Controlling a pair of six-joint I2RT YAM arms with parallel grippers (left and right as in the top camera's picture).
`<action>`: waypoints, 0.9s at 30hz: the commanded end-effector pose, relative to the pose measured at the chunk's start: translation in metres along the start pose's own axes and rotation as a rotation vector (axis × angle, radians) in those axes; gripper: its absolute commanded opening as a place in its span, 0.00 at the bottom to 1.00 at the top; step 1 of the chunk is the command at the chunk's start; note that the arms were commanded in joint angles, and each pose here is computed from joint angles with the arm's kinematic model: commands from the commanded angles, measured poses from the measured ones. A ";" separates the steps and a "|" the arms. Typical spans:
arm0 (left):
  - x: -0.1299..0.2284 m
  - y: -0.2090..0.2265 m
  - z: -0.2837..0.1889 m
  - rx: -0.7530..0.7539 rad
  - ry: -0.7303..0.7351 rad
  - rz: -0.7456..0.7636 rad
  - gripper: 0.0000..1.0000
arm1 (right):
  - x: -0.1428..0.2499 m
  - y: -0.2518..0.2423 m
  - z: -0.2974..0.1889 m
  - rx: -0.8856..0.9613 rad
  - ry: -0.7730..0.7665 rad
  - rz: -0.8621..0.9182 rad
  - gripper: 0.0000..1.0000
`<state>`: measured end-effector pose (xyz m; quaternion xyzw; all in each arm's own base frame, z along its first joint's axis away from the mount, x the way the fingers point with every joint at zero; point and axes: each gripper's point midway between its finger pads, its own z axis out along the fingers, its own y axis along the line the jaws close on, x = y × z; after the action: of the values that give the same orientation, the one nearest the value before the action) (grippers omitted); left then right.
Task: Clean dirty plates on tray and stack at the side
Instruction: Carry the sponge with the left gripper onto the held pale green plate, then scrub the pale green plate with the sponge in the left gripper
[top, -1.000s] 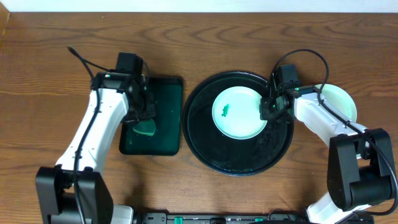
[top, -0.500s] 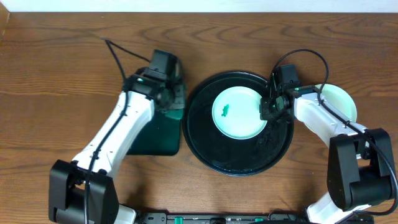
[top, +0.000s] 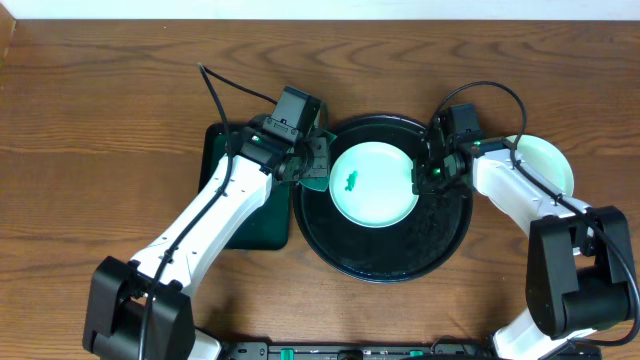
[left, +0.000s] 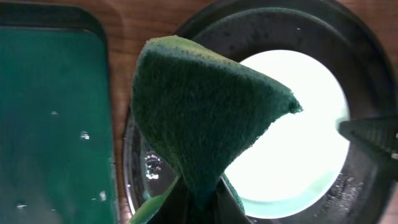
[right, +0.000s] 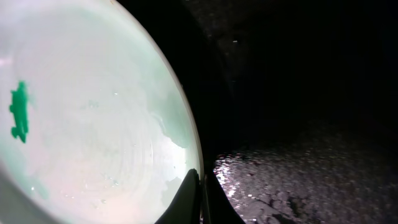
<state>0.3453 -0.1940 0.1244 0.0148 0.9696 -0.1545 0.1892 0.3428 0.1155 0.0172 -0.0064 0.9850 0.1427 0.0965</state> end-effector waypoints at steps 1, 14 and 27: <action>-0.004 -0.022 -0.008 0.109 0.014 -0.022 0.07 | 0.005 0.016 -0.002 -0.055 0.009 -0.027 0.01; -0.002 -0.039 -0.028 0.166 0.082 -0.098 0.07 | 0.006 0.027 0.006 0.060 -0.023 -0.073 0.01; 0.009 -0.029 0.040 0.085 0.169 -0.114 0.07 | 0.008 0.032 0.007 0.068 -0.026 -0.073 0.01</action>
<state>0.3393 -0.2307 0.0923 -0.0167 0.9744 -0.2082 0.0833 0.3365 0.1468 0.0156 -0.0421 0.9872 0.1061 0.1117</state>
